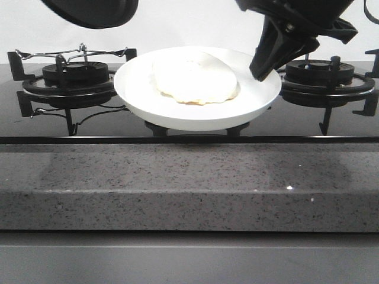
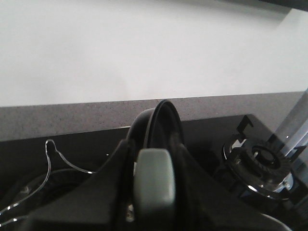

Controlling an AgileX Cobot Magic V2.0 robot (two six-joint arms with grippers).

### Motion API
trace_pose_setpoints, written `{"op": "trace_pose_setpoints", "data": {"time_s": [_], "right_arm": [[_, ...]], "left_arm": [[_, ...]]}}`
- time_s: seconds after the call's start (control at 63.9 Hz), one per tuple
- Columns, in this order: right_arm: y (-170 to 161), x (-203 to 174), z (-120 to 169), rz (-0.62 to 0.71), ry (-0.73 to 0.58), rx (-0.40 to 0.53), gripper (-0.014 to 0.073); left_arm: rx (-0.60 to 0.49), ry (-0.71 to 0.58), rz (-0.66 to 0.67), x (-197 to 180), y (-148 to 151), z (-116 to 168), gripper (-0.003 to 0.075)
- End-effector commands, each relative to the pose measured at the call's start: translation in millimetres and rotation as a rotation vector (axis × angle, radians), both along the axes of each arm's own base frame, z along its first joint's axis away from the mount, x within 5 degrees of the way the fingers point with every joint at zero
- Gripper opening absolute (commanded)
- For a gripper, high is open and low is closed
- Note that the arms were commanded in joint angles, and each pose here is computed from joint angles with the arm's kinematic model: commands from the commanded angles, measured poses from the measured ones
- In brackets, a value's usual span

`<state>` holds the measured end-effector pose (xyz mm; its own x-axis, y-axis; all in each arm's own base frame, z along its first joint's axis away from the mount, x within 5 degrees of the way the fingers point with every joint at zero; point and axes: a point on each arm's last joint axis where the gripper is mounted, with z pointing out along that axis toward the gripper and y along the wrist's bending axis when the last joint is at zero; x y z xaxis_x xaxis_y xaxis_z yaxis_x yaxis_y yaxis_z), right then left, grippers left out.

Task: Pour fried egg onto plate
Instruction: 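Return the empty pan onto its burner with the left gripper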

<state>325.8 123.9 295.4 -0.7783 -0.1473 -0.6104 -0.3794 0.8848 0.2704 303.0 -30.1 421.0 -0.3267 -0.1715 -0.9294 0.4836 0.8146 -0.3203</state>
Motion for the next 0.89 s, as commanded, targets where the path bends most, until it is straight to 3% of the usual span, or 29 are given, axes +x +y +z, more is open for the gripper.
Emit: {"op": "trace_pose_setpoints", "data": {"time_s": [0.0, 0.11, 0.36, 0.642, 0.877], "right_arm": [[-1, -1, 21, -0.012, -0.089, 0.028, -0.0069], [-1, -1, 21, -0.012, -0.089, 0.028, -0.0069], [-1, -1, 21, -0.012, -0.089, 0.028, -0.0069], [-1, -1, 21, -0.012, -0.089, 0.028, -0.0069], [-1, -1, 21, -0.012, -0.089, 0.028, -0.0069]], "left_arm": [[-0.206, -0.019, -0.006, 1, 17, 18, -0.002], [-0.377, 0.045, -0.003, 18, 43, 4, -0.002], [-0.642, 0.17, 0.0, 56, 71, -35, -0.002], [-0.708, 0.262, 0.051, 84, 82, -76, -0.002], [-0.72, 0.32, 0.071, 92, 85, -93, -0.002]]}}
